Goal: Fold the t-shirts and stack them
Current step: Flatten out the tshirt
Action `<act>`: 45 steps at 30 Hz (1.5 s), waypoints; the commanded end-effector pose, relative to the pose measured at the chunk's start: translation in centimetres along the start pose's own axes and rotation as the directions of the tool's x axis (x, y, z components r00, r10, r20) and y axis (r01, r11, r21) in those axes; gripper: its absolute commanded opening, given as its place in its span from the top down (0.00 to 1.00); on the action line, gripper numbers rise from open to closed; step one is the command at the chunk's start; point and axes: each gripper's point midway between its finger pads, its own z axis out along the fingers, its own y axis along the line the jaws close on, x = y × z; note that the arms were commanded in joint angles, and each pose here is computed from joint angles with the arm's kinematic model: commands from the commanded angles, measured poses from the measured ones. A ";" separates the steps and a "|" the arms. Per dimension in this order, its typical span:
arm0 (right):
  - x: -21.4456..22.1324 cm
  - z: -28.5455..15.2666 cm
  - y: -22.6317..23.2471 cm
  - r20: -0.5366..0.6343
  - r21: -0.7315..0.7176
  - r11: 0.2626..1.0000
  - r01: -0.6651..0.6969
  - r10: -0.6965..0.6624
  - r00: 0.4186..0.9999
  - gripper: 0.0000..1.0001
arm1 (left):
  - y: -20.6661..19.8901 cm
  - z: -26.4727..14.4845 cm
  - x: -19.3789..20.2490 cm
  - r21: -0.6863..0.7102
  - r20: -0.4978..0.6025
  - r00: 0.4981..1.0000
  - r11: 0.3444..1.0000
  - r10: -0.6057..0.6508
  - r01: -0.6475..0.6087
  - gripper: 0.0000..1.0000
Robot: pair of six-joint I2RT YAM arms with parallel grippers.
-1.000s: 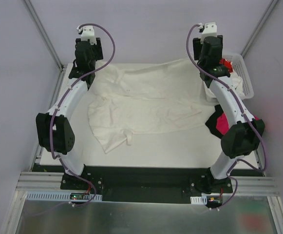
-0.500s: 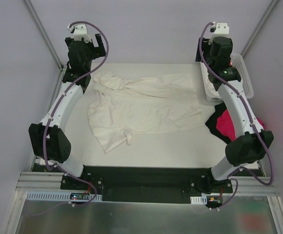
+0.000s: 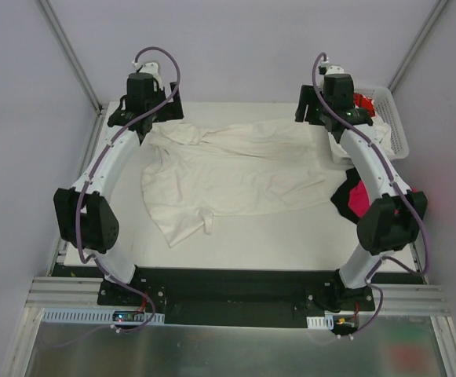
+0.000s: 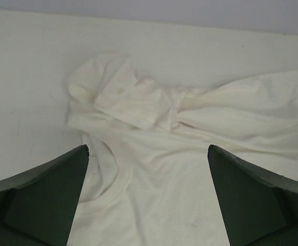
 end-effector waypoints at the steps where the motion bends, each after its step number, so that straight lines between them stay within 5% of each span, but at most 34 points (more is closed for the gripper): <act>1: 3.4 2.1 4.0 -0.201 -0.142 0.981 -0.133 0.103 0.974 0.31 | -0.4 0.6 5.8 -0.011 -0.279 0.959 0.999 -0.053 0.052 0.01; 6: 7.4 4.1 5.2 -0.293 -0.138 0.985 -0.100 0.056 0.954 0.31 | -0.8 2.2 6.0 -0.012 -0.358 0.931 0.998 -0.069 0.070 0.01; 17: 6.4 4.0 5.8 -0.259 -0.163 0.981 -0.106 0.061 0.964 0.36 | -1.6 8.6 7.2 0.073 -0.472 0.881 0.995 -0.027 0.070 0.01; 28: 6.8 3.7 5.5 -0.241 -0.165 0.982 -0.093 0.051 0.969 0.37 | 3.7 8.7 15.6 -0.024 -0.647 0.761 0.998 0.035 -0.066 0.08; 45: 7.4 2.7 6.1 -0.250 -0.204 0.972 -0.116 0.062 0.966 0.41 | 4.5 12.7 16.3 -0.006 -0.595 0.795 0.988 0.119 -0.152 0.16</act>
